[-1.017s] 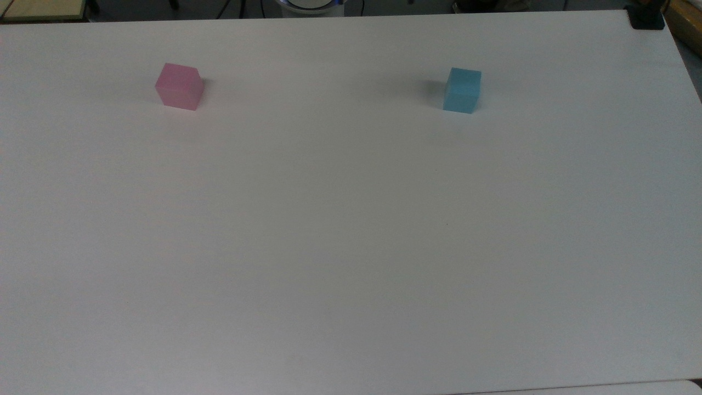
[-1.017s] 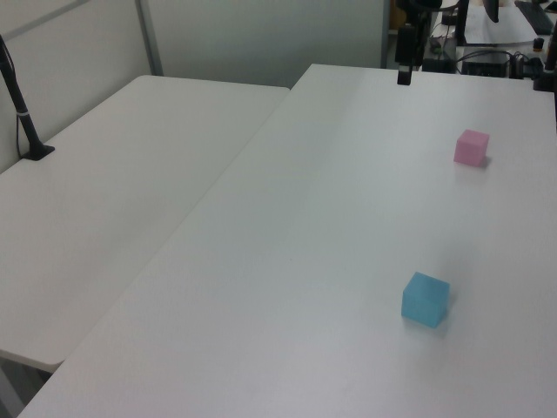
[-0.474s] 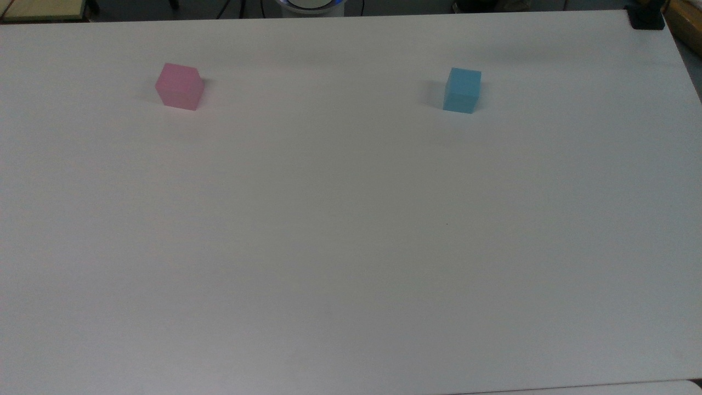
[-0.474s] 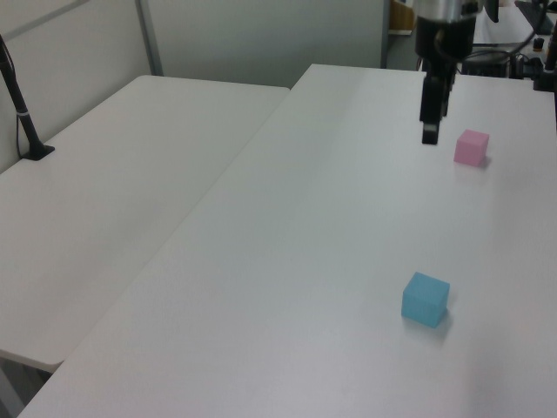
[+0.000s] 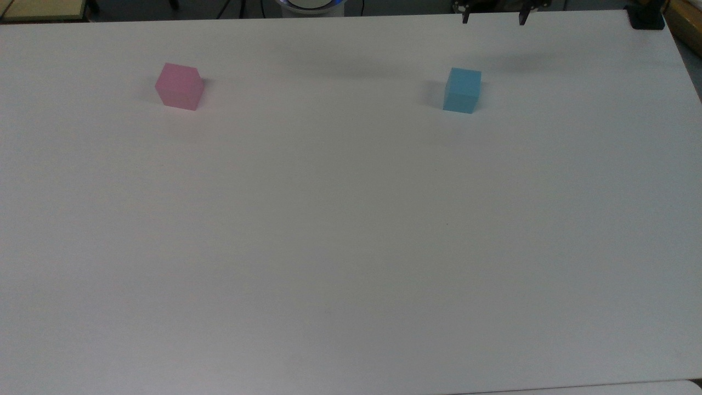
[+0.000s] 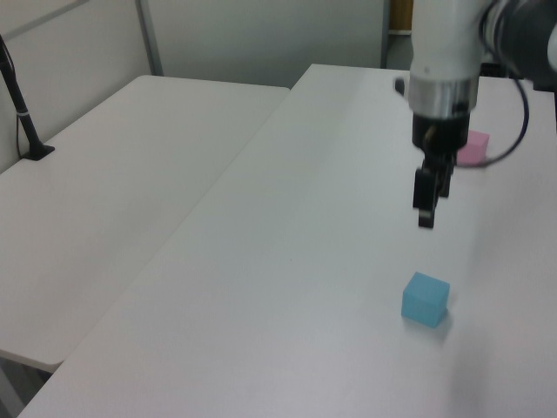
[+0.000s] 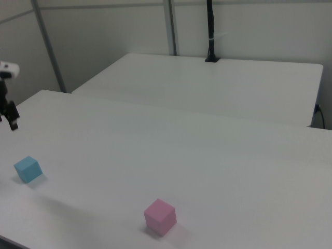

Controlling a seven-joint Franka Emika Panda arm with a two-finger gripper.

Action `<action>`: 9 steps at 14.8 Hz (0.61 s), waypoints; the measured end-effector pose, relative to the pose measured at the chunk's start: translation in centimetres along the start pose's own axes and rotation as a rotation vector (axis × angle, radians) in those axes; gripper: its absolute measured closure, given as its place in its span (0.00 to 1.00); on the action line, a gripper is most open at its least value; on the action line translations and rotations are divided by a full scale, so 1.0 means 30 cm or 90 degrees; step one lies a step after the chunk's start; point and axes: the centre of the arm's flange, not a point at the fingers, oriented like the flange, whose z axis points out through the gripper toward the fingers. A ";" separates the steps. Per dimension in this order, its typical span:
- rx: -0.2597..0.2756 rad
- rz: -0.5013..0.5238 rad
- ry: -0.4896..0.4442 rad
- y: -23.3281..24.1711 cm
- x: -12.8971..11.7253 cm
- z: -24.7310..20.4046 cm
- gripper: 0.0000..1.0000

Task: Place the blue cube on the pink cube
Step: 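Move the open gripper over the light-blue cube and lower it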

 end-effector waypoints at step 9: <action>-0.018 0.032 0.018 0.052 -0.006 0.376 0.00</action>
